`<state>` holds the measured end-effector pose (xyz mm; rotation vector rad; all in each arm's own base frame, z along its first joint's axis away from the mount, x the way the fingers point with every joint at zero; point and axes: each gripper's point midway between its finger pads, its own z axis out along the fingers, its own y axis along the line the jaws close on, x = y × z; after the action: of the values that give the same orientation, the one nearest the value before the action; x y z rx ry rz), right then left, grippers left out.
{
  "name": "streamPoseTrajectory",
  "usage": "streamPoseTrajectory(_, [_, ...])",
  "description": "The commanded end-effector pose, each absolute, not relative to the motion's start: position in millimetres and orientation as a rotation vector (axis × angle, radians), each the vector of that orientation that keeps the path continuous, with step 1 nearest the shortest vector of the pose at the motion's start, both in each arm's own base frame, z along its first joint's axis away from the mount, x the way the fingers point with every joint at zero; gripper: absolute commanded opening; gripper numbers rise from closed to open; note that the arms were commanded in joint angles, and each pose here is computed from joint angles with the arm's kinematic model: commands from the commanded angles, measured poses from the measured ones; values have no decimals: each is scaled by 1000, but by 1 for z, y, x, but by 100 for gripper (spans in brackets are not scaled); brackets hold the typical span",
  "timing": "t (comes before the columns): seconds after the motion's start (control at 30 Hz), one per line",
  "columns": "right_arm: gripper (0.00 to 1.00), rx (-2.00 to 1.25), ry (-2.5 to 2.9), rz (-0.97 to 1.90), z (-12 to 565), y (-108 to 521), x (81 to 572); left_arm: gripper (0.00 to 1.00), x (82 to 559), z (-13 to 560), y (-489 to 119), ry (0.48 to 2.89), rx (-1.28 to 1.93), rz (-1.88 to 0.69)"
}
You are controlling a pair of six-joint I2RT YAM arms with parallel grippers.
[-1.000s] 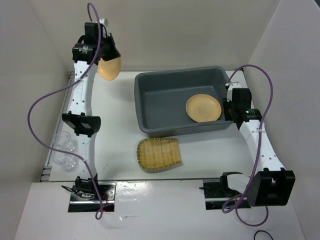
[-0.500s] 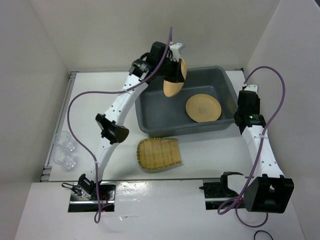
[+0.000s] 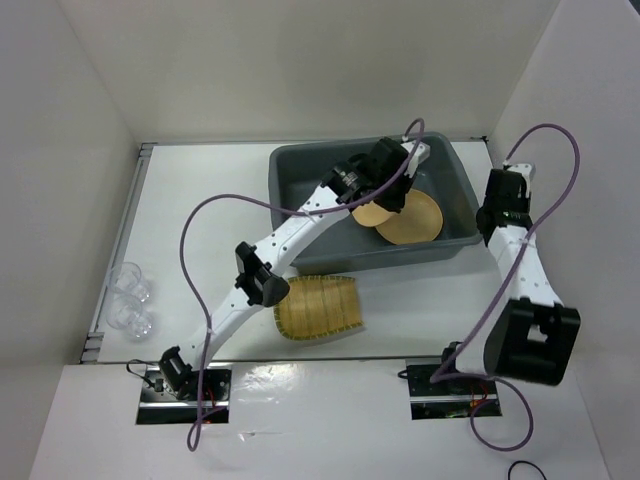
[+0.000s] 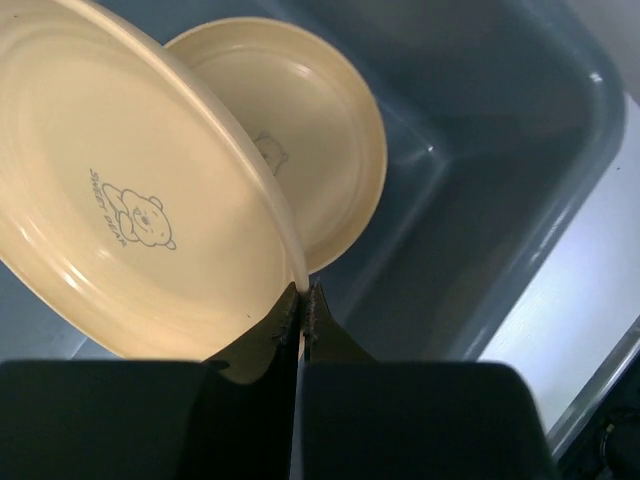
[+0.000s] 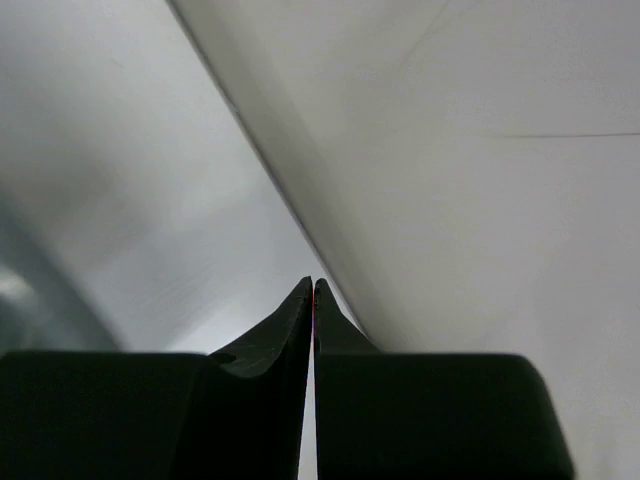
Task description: Place the mixed dishes into the plastic bin
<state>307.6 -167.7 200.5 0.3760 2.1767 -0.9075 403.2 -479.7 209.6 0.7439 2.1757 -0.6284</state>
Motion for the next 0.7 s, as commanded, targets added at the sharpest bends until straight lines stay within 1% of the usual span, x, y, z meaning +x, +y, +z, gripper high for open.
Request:
streamPoseTrajectory(0.0, [5, 505, 2196, -1023, 178, -207, 307, 0, 428, 243, -485, 2015, 679, -580])
streamPoseTrajectory(0.03, [5, 517, 2274, -1026, 153, -215, 308, 0, 426, 238, -491, 2015, 689, -585])
streamPoseTrajectory(0.07, [0, 527, 2323, -995, 146, -219, 310, 0, 424, 234, -497, 2004, 708, -574])
streamPoseTrajectory(0.17, [0, 571, 2486, -952, 106, -233, 304, 0, 422, 224, -504, 1996, 746, -562])
streamPoseTrajectory(0.33, [0, 504, 2580, -854, 83, -221, 303, 0, 419, 203, -510, 2006, 806, -543])
streamPoseTrajectory(0.5, [0, 363, 2614, -751, 79, -187, 307, 0, 407, 170, -524, 2036, 910, -587])
streamPoseTrajectory(0.67, [0, 111, 2661, -592, 68, -126, 313, 0, 401, 166, -527, 2038, 948, -617])
